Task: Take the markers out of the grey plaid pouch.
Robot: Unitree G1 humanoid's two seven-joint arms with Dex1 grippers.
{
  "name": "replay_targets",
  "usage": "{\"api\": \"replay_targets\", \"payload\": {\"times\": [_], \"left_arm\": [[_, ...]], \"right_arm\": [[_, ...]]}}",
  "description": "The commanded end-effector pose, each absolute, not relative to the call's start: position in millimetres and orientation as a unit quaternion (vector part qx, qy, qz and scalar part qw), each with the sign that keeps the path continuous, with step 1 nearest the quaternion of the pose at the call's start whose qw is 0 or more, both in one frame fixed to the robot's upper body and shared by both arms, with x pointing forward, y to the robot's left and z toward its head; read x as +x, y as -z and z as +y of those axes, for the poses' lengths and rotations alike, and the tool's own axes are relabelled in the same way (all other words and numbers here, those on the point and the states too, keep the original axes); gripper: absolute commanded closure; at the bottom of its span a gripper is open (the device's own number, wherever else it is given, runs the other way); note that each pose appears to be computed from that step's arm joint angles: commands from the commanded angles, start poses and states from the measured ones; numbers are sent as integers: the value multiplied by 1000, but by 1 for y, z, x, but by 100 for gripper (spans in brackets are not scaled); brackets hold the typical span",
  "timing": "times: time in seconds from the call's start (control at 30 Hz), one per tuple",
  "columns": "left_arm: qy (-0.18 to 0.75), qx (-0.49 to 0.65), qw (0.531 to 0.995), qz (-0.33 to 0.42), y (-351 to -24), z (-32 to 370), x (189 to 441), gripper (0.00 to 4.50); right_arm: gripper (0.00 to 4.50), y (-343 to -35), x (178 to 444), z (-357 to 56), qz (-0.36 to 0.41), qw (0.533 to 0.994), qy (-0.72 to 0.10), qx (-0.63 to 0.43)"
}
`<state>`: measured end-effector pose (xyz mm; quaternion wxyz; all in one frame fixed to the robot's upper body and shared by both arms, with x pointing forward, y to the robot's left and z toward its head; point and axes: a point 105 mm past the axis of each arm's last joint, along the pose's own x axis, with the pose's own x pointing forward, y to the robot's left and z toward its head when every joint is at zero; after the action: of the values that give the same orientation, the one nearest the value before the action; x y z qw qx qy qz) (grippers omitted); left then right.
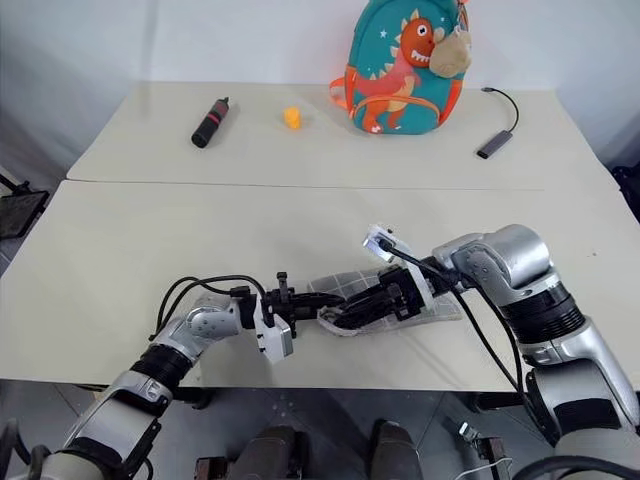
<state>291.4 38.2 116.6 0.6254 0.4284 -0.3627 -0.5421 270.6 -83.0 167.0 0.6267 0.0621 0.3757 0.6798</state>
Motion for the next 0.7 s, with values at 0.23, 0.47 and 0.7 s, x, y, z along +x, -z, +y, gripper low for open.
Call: {"api": "replay_targets", "payload": {"times": [0.23, 0.47, 0.7], "left_arm": [[532, 430, 653, -326, -111, 48, 302, 450], [531, 336, 719, -296, -122, 54, 307, 450], [592, 223, 745, -211, -118, 65, 297, 450]], "right_arm": [[447, -180, 270, -78, 341, 626, -698, 74], [447, -218, 278, -82, 273, 621, -714, 174], [447, -250, 291, -95, 202, 628, -698, 278]]}}
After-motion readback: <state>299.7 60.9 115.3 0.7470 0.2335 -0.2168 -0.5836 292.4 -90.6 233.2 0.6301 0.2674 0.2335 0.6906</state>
